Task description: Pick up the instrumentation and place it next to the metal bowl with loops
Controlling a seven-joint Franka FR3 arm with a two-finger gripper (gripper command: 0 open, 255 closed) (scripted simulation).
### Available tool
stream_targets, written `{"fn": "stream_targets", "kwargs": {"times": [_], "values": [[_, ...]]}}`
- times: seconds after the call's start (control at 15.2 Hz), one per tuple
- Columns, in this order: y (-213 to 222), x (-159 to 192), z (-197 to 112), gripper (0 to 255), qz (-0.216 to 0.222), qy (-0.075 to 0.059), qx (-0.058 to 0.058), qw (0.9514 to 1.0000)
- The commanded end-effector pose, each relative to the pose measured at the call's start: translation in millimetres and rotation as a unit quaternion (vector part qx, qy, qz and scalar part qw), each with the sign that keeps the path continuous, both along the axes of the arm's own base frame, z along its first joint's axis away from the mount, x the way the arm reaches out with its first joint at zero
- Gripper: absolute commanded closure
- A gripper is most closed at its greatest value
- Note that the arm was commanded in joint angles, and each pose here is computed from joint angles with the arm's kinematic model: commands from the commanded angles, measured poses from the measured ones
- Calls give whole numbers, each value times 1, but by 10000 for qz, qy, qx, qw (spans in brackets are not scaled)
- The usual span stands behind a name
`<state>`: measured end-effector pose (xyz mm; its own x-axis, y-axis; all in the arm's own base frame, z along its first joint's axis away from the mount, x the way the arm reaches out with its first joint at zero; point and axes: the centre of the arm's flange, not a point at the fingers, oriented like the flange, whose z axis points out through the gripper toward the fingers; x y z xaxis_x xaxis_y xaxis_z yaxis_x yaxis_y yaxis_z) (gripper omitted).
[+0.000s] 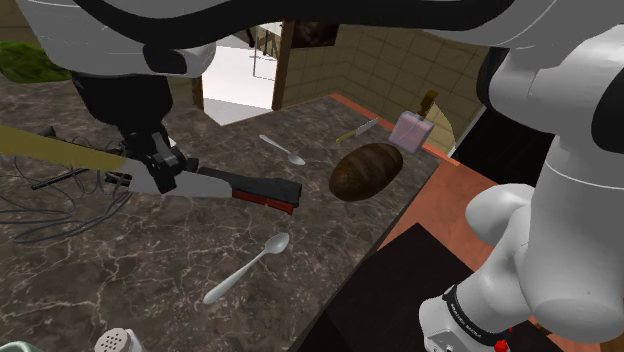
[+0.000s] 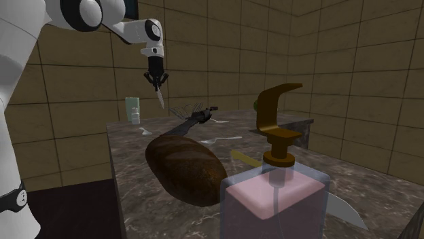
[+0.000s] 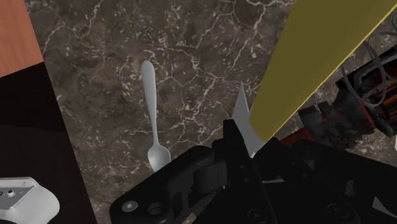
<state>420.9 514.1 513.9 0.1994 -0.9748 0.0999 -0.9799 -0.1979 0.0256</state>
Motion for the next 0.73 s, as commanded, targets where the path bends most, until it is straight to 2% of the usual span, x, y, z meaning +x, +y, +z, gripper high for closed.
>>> {"fn": "stream_targets", "kwargs": {"times": [0.0, 0.66], "values": [[2, -2, -10, 255, -5, -2, 0, 10000], [2, -2, -62, 255, -5, -2, 0, 10000]]}}
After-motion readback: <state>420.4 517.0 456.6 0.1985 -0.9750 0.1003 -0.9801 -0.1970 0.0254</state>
